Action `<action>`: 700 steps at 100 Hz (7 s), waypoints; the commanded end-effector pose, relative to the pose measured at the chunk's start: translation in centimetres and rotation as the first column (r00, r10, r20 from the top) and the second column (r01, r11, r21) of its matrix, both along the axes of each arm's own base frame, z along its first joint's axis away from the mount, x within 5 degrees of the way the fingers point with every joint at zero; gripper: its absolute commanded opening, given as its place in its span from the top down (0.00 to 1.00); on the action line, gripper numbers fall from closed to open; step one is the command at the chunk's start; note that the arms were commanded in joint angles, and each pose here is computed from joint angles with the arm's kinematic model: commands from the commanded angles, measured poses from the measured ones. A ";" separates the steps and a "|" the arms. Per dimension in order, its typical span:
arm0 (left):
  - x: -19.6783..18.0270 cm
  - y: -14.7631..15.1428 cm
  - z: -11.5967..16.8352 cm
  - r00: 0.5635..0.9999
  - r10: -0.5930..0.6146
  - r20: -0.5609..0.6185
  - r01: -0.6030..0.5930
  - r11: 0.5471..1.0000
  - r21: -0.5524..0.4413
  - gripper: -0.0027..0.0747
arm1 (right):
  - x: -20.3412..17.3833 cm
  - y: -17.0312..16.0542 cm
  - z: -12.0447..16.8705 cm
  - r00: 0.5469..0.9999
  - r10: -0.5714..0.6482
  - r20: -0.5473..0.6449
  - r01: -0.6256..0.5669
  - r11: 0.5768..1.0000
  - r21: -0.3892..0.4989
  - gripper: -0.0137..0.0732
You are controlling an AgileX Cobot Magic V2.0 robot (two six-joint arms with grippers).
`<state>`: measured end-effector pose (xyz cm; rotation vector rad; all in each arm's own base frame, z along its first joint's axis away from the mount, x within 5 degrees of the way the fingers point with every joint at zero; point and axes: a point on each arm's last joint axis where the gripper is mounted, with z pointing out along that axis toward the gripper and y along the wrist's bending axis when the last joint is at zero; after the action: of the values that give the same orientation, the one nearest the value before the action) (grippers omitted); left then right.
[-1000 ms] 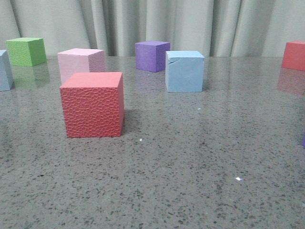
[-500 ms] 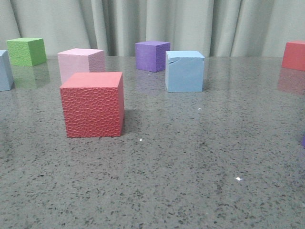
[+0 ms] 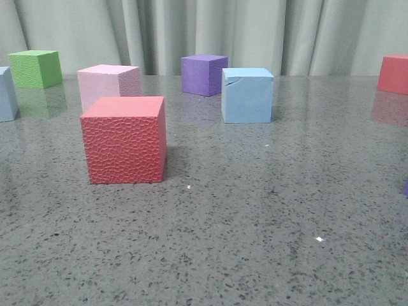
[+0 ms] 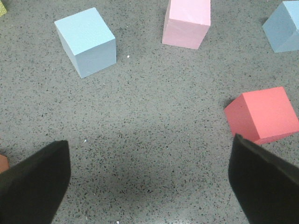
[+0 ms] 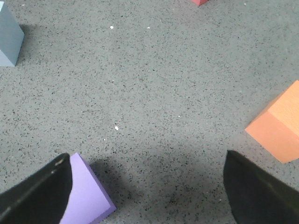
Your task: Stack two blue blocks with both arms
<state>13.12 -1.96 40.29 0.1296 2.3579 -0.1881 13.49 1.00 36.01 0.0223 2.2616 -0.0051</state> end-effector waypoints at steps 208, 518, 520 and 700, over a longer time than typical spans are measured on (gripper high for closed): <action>16.8 -0.2 -3.6 0.961 0.276 0.000 -0.272 0.949 -0.157 0.12 | 0.3 0.0 1.8 0.989 0.009 0.150 -0.010 1.000 0.003 0.10; 22.3 0.3 -9.5 0.933 0.347 -0.099 -0.354 0.933 -0.066 0.71 | 0.3 0.1 1.8 0.989 0.011 0.151 -0.014 1.000 0.020 0.10; 22.3 0.3 -9.4 0.933 0.346 -0.103 -0.353 0.933 -0.063 0.71 | 0.3 0.1 1.8 0.989 0.011 0.151 -0.014 1.000 0.020 0.10; 22.7 -18.8 4.3 0.711 -0.629 0.315 0.594 0.776 0.210 0.71 | 0.4 0.2 2.0 0.984 0.016 0.177 -0.020 0.999 0.025 0.10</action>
<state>36.99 -19.65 41.45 0.9207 2.0115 -0.3109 13.92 1.23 36.57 0.0249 2.1840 0.0317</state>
